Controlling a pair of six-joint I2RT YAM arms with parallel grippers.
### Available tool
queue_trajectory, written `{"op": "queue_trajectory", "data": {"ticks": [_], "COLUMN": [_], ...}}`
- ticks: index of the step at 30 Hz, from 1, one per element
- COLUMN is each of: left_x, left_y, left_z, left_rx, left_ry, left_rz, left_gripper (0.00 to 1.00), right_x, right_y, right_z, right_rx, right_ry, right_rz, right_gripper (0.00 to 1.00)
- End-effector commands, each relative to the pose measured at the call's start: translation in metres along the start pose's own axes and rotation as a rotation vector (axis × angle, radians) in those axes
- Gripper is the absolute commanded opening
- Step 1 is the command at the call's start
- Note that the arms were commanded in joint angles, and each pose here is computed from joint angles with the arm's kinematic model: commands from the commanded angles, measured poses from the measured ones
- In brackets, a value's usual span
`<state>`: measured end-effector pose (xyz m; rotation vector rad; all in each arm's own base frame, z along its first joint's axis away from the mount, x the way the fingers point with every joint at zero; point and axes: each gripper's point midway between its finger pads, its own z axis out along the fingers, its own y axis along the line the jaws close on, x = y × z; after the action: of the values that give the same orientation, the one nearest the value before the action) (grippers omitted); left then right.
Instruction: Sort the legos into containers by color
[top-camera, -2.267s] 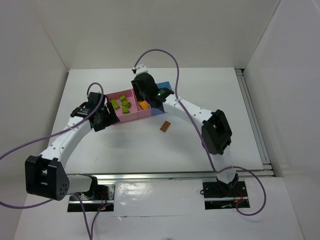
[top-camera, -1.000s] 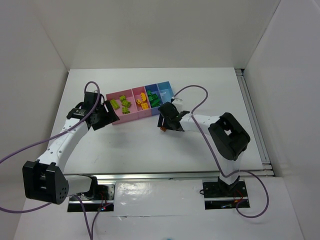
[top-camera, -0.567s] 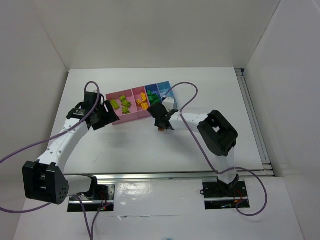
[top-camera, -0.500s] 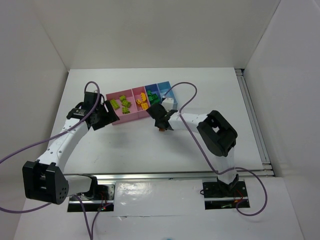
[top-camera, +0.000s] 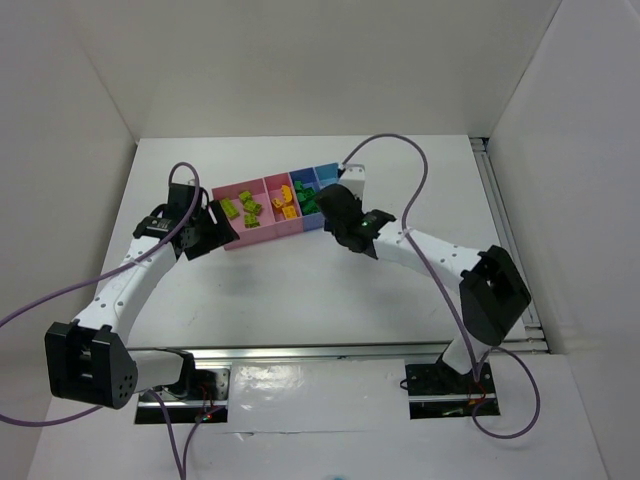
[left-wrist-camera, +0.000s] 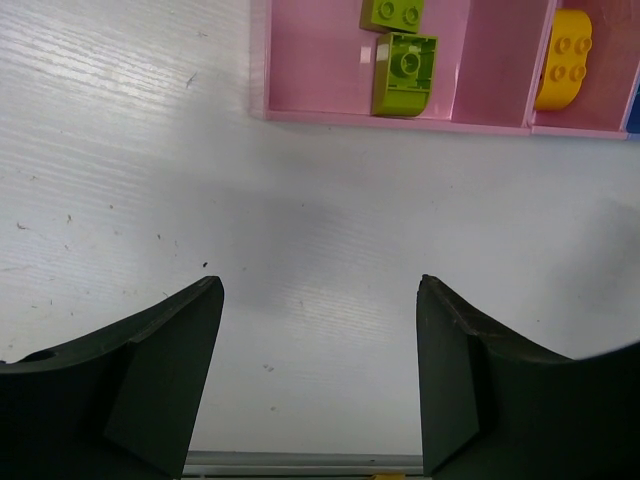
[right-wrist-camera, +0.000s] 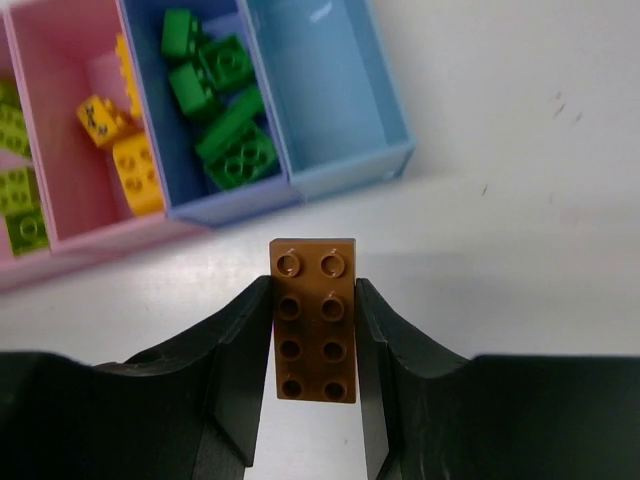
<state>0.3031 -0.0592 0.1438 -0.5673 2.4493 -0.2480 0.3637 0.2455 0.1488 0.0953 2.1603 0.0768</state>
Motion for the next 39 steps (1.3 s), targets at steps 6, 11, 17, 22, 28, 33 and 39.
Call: {"op": "queue_trajectory", "data": {"ticks": [6, 11, 17, 22, 28, 33, 39], "left_x": [-0.006, -0.008, -0.005, -0.005, -0.011, -0.009, -0.007], "left_y": [-0.004, -0.003, -0.004, -0.010, -0.015, -0.005, -0.003], "left_z": [-0.004, -0.006, -0.003, -0.001, -0.005, -0.005, -0.006], "left_rx": [0.027, 0.020, 0.018, 0.050, 0.069, 0.034, 0.034], "left_ry": [-0.027, -0.032, -0.009, 0.000, -0.011, -0.030, -0.032], "left_rz": [0.008, 0.008, 0.009, 0.023, 0.032, 0.043, 0.043], "left_gripper": [0.81, 0.81, 0.81, 0.81, 0.81, 0.83, 0.83], "right_x": [-0.086, -0.085, -0.097, -0.108, -0.066, 0.001, 0.029], "right_y": [-0.003, 0.007, -0.005, -0.062, -0.173, -0.228, -0.248], "right_z": [0.066, 0.123, 0.122, 0.066, 0.013, -0.011, -0.022], "right_rx": [0.037, 0.005, 0.056, 0.205, 0.499, 0.697, 0.812], "right_ry": [-0.122, -0.071, -0.079, -0.190, -0.128, -0.008, 0.080], "right_rz": [-0.033, -0.048, -0.044, 0.105, 0.267, 0.238, 0.196], "right_gripper": [0.21, 0.31, 0.83, 1.00, 1.00, 1.00, 1.00]}}
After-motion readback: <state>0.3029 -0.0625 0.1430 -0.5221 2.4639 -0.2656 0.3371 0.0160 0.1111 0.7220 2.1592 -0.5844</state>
